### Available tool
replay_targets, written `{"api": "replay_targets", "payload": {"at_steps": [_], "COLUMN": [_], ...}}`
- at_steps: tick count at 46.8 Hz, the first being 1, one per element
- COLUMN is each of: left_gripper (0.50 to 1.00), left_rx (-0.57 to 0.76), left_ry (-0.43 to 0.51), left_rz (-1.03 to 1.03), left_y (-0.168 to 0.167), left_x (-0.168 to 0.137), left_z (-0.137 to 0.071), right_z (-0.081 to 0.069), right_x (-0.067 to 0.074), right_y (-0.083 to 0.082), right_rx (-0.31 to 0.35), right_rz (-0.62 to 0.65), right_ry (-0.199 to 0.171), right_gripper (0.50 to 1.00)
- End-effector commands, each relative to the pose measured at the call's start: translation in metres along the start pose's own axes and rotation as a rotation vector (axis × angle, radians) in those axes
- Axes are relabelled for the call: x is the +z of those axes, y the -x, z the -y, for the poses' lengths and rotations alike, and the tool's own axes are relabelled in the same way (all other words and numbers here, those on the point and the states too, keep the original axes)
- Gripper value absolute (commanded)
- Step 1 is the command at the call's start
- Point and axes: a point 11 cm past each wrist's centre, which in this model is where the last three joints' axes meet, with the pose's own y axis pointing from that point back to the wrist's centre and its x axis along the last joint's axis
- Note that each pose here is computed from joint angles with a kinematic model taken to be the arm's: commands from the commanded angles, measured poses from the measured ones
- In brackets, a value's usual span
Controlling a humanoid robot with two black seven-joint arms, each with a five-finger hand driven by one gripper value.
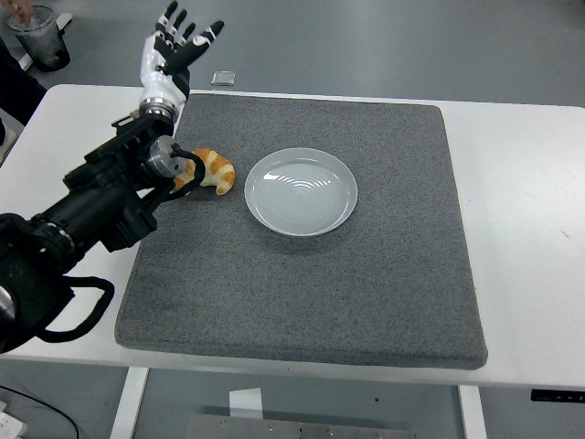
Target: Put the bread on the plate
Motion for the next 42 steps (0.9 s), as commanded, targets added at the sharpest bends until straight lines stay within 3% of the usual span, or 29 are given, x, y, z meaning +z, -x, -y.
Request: {"api": "replay_targets", "payload": {"at_steps": [1, 12, 27, 36, 42], "left_gripper": [1.000, 1.000, 1.000, 1.000, 1.000], "left_rx": [-0.074, -0.211, -0.442, -0.590, -0.722], "left_ry": [0.012, 0.045, -0.001, -0.096, -0.137], "left_rz": [0.133, 0.473, 0.780, 0.953, 1.188], "left_y": [0.008, -0.003, -0.003, 0.003, -0.002], "left_x": [0.014, 0.058, 0.118, 0.114, 0.097], "left_z": [0.007, 0.022, 0.013, 0.002, -0.011], "right_z": [0.000, 0.000, 0.000, 0.000, 0.000], "right_x": [0.000, 0.000, 0.000, 0.000, 0.000], "right_y": [0.000, 0.000, 0.000, 0.000, 0.000], "right_rx": [0.000, 0.000, 0.000, 0.000, 0.000], "right_rz": [0.000, 0.000, 0.000, 0.000, 0.000], "right_ry": [0.000, 0.000, 0.000, 0.000, 0.000], "right_gripper": [0.932, 0.932, 0.932, 0.932, 0.932]}}
